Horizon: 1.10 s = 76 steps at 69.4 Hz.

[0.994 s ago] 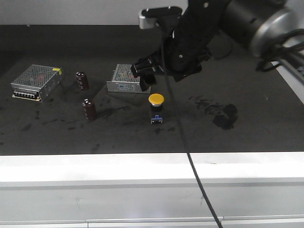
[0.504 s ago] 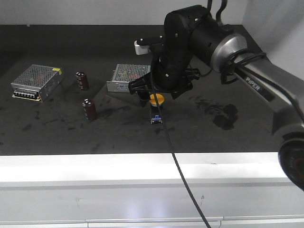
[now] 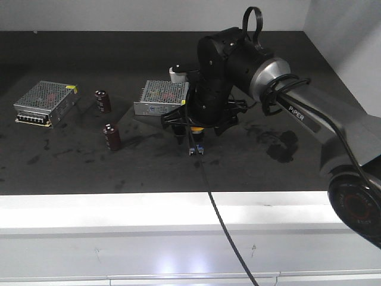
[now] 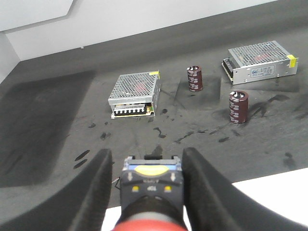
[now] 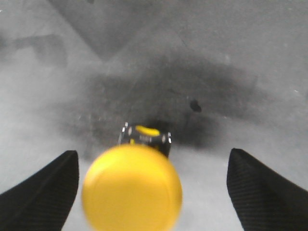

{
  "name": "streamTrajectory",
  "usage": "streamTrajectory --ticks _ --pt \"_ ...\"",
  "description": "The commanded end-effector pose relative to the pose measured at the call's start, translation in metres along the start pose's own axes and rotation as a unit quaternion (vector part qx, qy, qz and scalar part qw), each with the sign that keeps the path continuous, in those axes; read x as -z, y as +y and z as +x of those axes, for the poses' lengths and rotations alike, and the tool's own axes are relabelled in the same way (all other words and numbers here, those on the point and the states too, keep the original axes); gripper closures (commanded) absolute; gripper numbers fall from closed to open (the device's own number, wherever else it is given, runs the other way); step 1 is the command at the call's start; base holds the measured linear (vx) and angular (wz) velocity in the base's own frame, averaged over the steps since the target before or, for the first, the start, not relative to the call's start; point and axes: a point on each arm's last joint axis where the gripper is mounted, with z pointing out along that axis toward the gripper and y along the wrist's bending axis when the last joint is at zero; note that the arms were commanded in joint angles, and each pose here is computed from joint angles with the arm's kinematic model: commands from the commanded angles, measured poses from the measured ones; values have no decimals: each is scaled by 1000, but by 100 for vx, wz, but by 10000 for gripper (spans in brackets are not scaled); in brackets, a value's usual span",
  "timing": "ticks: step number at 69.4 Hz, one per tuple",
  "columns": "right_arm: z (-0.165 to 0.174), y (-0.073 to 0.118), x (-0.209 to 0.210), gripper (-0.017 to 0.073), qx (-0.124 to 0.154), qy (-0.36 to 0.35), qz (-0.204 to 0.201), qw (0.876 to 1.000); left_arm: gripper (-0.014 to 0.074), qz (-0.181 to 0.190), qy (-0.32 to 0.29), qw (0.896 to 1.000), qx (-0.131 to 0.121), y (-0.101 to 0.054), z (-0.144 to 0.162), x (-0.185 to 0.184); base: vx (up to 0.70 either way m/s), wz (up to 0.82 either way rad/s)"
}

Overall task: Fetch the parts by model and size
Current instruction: 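Close the right gripper on the yellow button's base and lift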

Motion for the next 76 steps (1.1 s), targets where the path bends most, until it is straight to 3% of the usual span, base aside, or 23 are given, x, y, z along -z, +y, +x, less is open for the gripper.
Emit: streamTrajectory --ticks 1,15,27,34,49,63,76 --pt "-10 0 33 -31 -6 -62 -22 998 601 -7 -48 999 1 3 -14 3 0 0" --pt "-11 2 23 7 -7 -56 -26 998 601 -7 -46 999 1 3 -14 3 0 0" --pt "-11 0 23 112 -10 -59 -18 998 601 -6 -44 999 1 3 -14 3 0 0" --pt "-12 -2 23 225 -25 -63 -6 998 601 -6 -44 999 1 3 -14 3 0 0" --pt "-12 -3 23 575 -21 -65 0 998 601 -6 -44 999 1 3 -14 3 0 0" --pt "-12 -3 23 568 12 -64 1 998 601 -6 -42 999 1 3 -13 3 0 0" --pt "-14 -3 39 568 10 -91 -4 996 601 -5 -36 999 1 2 -12 3 0 0"
